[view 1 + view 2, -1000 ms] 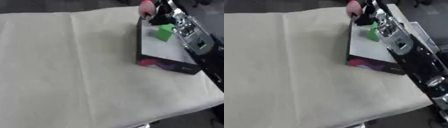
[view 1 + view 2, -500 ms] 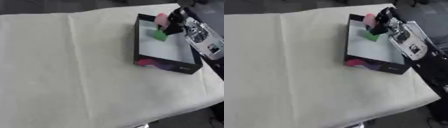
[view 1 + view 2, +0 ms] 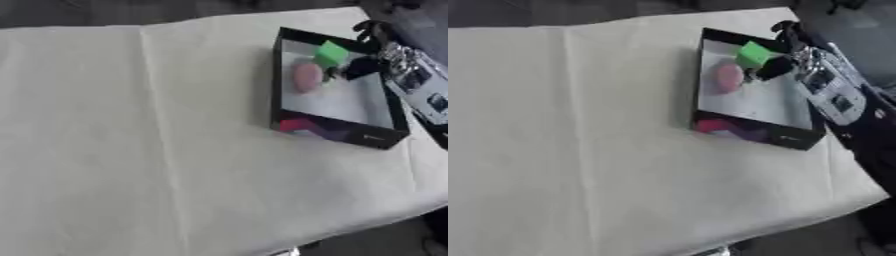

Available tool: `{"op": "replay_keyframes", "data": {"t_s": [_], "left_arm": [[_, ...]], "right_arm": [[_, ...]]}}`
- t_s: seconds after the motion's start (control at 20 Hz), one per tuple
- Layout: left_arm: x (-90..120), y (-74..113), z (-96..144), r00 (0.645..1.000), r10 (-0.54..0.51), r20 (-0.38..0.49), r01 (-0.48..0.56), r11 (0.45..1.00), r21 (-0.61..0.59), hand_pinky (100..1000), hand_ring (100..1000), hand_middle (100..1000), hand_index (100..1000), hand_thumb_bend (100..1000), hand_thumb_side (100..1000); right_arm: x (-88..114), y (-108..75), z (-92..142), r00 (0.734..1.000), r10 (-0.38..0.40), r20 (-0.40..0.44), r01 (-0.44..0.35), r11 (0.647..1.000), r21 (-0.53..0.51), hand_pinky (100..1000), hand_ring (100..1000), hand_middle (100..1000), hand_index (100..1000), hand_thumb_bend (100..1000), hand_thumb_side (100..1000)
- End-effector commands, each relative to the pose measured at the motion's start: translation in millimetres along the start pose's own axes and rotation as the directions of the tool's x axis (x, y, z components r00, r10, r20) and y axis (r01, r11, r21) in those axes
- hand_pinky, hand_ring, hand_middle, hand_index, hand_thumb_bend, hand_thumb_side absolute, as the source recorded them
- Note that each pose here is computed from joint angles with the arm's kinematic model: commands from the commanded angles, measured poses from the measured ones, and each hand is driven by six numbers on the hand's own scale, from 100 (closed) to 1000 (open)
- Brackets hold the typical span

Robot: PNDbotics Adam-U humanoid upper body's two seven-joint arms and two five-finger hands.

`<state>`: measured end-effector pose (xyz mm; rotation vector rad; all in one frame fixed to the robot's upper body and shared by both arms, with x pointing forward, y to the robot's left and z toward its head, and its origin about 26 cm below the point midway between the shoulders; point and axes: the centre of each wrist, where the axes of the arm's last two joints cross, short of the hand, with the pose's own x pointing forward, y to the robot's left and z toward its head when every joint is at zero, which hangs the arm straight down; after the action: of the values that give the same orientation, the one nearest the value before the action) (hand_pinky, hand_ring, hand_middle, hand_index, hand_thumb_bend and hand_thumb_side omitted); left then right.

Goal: Pick up the objects with one hand, pass them to the other hand, and then place them into the box on the other side of the table.

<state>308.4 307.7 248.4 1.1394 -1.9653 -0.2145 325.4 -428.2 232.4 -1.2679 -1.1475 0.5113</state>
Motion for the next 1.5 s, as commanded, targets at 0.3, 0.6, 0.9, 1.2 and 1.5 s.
{"op": "replay_keyframes", "data": {"t_s": [0.3, 0.6, 0.9, 1.2, 1.5], "left_arm": [[1.9, 22.9, -12.8, 0.997, -0.062, 0.035, 0.059, 0.996, 0.070, 684, 628, 626, 771, 373, 355], [-0.3, 48.0, -44.7, 0.972, -0.225, 0.063, 0.229, 0.972, -0.060, 758, 712, 718, 875, 484, 377], [-17.3, 65.9, -92.0, 0.950, -0.311, -0.010, 0.272, 0.846, -0.459, 839, 782, 756, 885, 629, 357], [-34.5, 69.6, -129.4, 0.911, -0.407, 0.060, 0.343, 0.671, -0.658, 875, 807, 769, 894, 755, 338], [-44.1, 58.9, -151.5, 0.875, -0.480, 0.066, 0.404, 0.647, -0.647, 866, 799, 763, 895, 740, 315]], "right_arm": [[28.3, -41.6, 12.3, 0.979, -0.154, 0.133, 0.180, 0.961, -0.211, 843, 780, 755, 856, 225, 211], [64.2, -56.2, 35.9, 0.773, -0.469, 0.428, 0.600, 0.758, -0.254, 827, 741, 725, 846, 193, 256], [88.4, -54.7, 48.2, 0.704, -0.498, 0.506, 0.655, 0.732, -0.191, 825, 735, 719, 842, 211, 249], [98.0, -53.1, 48.3, 0.698, -0.496, 0.516, 0.649, 0.744, -0.162, 824, 729, 714, 839, 212, 254], [100.8, -51.3, 47.8, 0.692, -0.504, 0.518, 0.653, 0.743, -0.149, 823, 722, 708, 836, 212, 255]]}}
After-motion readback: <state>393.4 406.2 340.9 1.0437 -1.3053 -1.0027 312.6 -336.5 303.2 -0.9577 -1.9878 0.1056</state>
